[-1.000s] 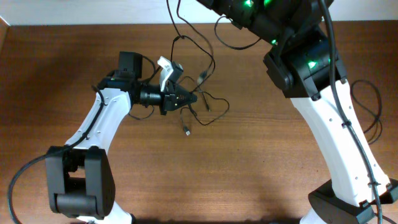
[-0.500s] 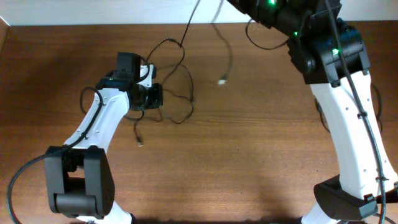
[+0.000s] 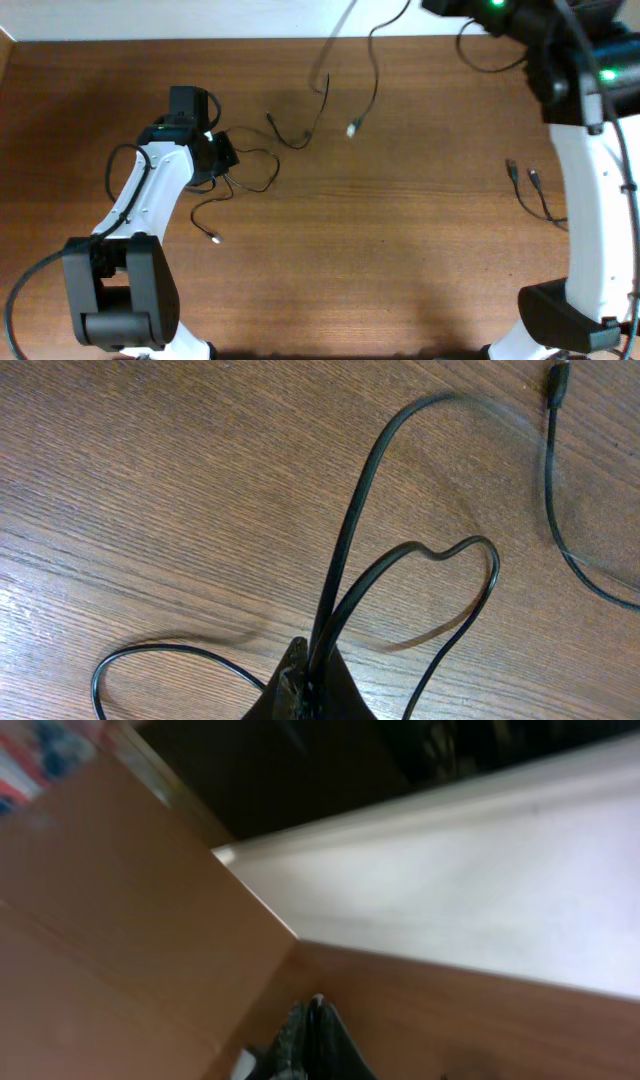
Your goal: Untangle cables
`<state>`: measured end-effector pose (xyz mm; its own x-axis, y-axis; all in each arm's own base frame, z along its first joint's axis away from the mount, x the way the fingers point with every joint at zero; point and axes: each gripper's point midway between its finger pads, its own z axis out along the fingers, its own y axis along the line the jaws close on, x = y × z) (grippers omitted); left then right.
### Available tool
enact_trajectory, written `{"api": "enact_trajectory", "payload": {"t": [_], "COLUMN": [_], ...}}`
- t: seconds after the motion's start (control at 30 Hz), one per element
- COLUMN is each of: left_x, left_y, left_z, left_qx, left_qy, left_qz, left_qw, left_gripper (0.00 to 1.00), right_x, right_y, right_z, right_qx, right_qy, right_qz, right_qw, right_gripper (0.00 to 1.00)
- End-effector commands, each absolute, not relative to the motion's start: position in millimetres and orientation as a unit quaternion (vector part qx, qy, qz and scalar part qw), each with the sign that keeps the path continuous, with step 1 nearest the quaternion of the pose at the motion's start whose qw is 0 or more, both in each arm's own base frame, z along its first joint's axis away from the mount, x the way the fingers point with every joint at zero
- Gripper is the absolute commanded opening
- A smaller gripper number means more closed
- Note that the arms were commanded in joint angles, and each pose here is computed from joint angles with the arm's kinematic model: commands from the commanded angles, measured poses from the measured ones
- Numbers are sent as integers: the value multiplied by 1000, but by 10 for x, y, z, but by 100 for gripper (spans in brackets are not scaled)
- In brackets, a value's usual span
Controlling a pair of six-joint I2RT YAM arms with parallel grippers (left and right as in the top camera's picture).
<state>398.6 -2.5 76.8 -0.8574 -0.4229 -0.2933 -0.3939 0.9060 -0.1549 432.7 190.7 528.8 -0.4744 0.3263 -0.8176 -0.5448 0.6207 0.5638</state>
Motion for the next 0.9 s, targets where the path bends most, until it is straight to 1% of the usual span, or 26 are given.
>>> {"api": "enact_trajectory", "payload": {"t": [0.0,0.1,0.13,0.2,0.27,0.33,0.37,0.43,0.47,0.6,0.77,0.87], "left_x": [3949,3949,3949,3949,3948,3947,3948,3947,3946,3941,3908,3904], "left_y": [5,5,5,5,7,7,8,16,24,61,133,132], "left_z": [713,713,715,713,713,713,713,713,712,714,701,696], "left_qx": [-226,-226,-226,-226,-226,-226,-226,-238,-247,-266,-307,-307], "left_qy": [961,961,961,961,961,961,961,958,955,949,937,937], "left_qz": [-38,-38,-38,-38,-38,-38,-38,-40,-44,-81,-102,-102], "left_qw": [157,157,157,157,157,157,157,156,155,146,134,133], "left_gripper": [0,0,0,0,0,0,0,0,0,0,0,0], "right_x": [4158,4178,4155,4109,4064,4018,3920,3824,3747,3522,3391,3375], "right_y": [1751,1677,1649,1581,1310,1035,729,527,451,419,422,725], "right_z": [5522,5112,4815,4459,3898,3556,3272,3058,2879,2176,1718,1528], "right_qx": [-75,-37,-34,-31,7,48,81,96,100,95,67,3], "right_qy": [727,778,810,847,904,935,956,967,974,991,996,999], "right_qz": [445,429,403,365,270,188,99,37,10,-16,-26,32], "right_qw": [518,458,425,386,331,297,263,231,201,97,47,36], "right_gripper": [4,4,4,4,4,4,4,4,4,4,4,4]}}
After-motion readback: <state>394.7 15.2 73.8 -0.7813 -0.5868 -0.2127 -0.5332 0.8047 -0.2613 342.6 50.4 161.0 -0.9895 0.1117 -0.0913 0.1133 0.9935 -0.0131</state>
